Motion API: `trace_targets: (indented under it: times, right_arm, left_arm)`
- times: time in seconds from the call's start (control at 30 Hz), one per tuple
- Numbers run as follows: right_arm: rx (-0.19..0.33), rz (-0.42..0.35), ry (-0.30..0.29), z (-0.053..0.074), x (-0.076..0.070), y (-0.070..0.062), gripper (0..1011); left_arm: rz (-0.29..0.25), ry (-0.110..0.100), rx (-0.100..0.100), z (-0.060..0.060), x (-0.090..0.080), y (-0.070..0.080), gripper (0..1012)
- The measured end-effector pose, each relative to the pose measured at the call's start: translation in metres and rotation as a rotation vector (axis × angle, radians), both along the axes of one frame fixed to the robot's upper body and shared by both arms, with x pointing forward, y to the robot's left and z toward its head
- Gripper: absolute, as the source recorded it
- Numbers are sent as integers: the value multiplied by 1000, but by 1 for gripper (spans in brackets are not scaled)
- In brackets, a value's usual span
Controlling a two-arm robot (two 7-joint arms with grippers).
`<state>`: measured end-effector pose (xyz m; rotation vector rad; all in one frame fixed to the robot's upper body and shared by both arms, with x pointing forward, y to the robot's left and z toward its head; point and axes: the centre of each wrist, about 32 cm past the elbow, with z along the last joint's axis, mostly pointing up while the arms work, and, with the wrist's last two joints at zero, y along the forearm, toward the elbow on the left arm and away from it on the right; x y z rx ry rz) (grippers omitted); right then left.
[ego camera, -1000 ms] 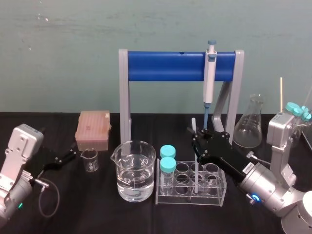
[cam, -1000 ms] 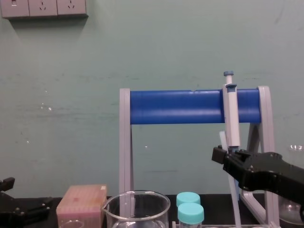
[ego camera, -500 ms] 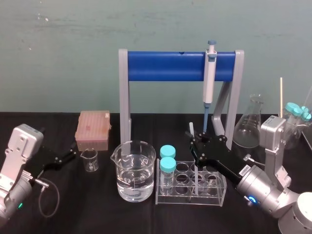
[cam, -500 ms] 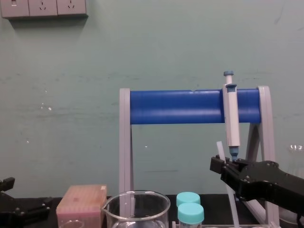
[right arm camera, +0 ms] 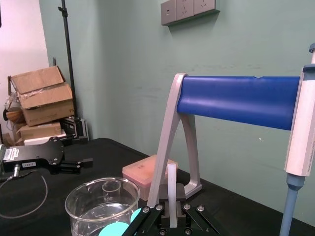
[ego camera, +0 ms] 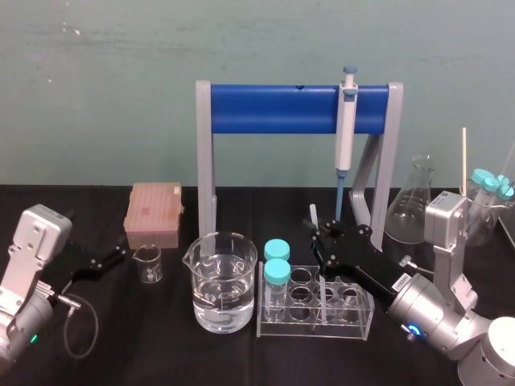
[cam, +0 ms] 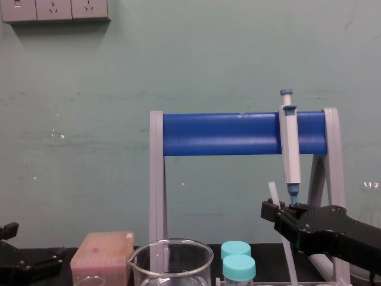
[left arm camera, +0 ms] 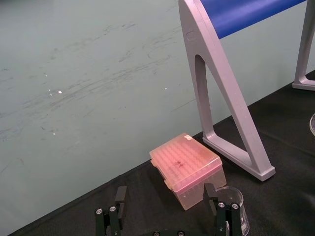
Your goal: Pick up the stirring rod with one hand, then place it down.
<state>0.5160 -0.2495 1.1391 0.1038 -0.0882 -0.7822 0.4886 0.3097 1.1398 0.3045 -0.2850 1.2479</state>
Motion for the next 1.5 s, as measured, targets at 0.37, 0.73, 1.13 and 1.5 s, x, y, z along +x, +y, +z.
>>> trace_targets:
  times: [0.37, 0.73, 1.13, 1.5]
  right_arm:
    - [1, -1, 0, 0, 0, 0, 200]
    - [3, -1, 0, 0, 0, 0, 539]
    - [8, -19, -11, 3, 1, -2, 918]
    - [-55, -464, -40, 21, -1, -16, 1000]
  left_arm:
    - [0, 0, 0, 0, 0, 0, 1000]
    - [0, 0, 0, 0, 0, 0, 1000]
    - [0, 0, 0, 0, 0, 0, 1000]
    - [0, 0, 0, 0, 0, 0, 1000]
